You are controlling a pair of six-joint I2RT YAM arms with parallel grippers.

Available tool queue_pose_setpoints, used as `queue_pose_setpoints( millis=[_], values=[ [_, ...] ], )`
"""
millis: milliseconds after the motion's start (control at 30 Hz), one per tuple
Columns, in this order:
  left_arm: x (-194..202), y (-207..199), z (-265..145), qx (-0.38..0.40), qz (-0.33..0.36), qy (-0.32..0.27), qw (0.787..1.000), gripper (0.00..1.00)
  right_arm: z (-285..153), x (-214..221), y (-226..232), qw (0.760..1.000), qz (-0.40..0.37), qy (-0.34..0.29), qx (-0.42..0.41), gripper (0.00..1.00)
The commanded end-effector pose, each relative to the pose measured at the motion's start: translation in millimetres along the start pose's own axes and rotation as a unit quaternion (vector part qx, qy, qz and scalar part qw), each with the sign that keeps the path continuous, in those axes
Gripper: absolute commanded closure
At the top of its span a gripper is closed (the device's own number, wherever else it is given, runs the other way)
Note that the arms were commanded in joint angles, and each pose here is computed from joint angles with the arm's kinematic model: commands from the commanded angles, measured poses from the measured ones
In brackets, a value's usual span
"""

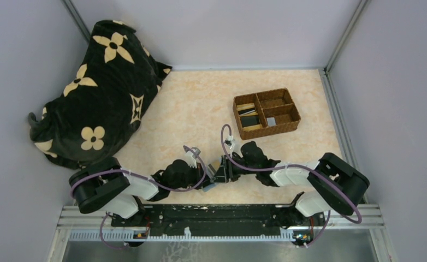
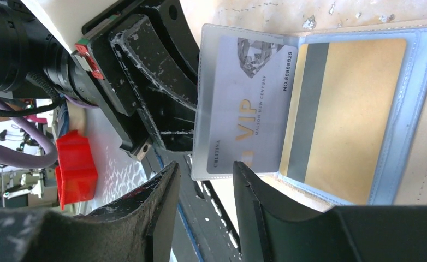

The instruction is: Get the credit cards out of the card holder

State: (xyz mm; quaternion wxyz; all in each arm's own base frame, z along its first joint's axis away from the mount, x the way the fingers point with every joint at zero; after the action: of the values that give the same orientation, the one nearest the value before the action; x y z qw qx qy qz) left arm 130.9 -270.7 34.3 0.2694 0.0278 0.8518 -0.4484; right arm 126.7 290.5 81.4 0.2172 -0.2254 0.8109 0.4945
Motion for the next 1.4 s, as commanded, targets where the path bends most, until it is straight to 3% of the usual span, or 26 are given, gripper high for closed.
queue_pose_setpoints(
  millis=[0,100,233,433,567,933,967,1033,1100,1167,1233,1267,1367],
  values=[
    [11.7,21.7,-13.9,-0.040,-0.004,0.012,0.999,1.00,0.0,-11.6,12.5,0.999,-0.027,-0.014,-0.020,0.59],
    [13.1,24.8,-29.6,-0.042,-0.012,0.004,0.999,0.92,2.1,-12.0,13.1,0.999,-0.029,-0.012,-0.022,0.59],
    [8.8,11.2,-51.7,-0.035,-0.010,0.010,0.999,0.63,5.1,-10.6,11.9,0.999,-0.030,-0.008,-0.021,0.60],
    [-19.1,-0.8,-93.3,-0.049,0.016,-0.052,0.997,0.55,14.1,-6.7,8.8,0.999,-0.027,0.001,-0.022,0.62],
    [-20.8,4.0,-104.1,-0.048,0.003,-0.076,0.996,0.55,24.0,-6.5,10.7,0.999,-0.028,0.007,-0.028,0.62],
    [-25.4,-6.9,-96.5,-0.041,-0.005,-0.072,0.997,0.64,35.0,-11.3,16.8,0.999,-0.043,0.020,-0.022,0.63],
    [-27.8,-9.0,-95.6,-0.041,-0.002,-0.073,0.996,0.66,32.7,-11.6,15.6,0.999,-0.044,0.017,-0.014,0.63],
    [-30.5,-11.6,-92.3,-0.040,0.004,-0.075,0.996,0.84,26.7,-14.5,11.3,0.999,-0.045,0.005,0.007,0.66],
    [-28.4,-9.6,-85.2,-0.040,0.009,-0.069,0.997,1.00,18.8,-17.7,4.9,0.999,-0.042,-0.004,0.025,0.69],
    [-26.3,-13.3,-76.4,-0.024,0.006,-0.063,0.998,1.00,10.0,-21.9,-3.7,0.998,-0.035,-0.016,0.046,0.75],
    [-22.0,-12.8,-69.1,-0.021,-0.003,-0.052,0.998,1.00,1.3,-27.3,-11.4,0.997,-0.032,-0.029,0.063,0.94],
    [-21.4,-12.7,-65.9,-0.020,-0.004,-0.050,0.999,1.00,-1.5,-27.4,-14.8,0.996,-0.034,-0.030,0.072,0.98],
    [-21.6,-8.1,-58.8,-0.031,-0.006,-0.052,0.998,1.00,-2.4,-25.6,-20.4,0.995,-0.042,-0.016,0.088,0.97]
  ],
)
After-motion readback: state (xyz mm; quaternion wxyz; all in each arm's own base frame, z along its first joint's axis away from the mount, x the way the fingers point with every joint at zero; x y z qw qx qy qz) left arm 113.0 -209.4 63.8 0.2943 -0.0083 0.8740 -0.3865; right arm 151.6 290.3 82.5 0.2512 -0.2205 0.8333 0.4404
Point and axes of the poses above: each gripper's point midway between its finger pads, its own z axis out along the fingers, its own y axis along the line the jaws close on, x = y × z, the point moved 3 cm from there along -z, back along the fingers, and after that the axes turned 8 degrees about -z, right-handed, at the moved point
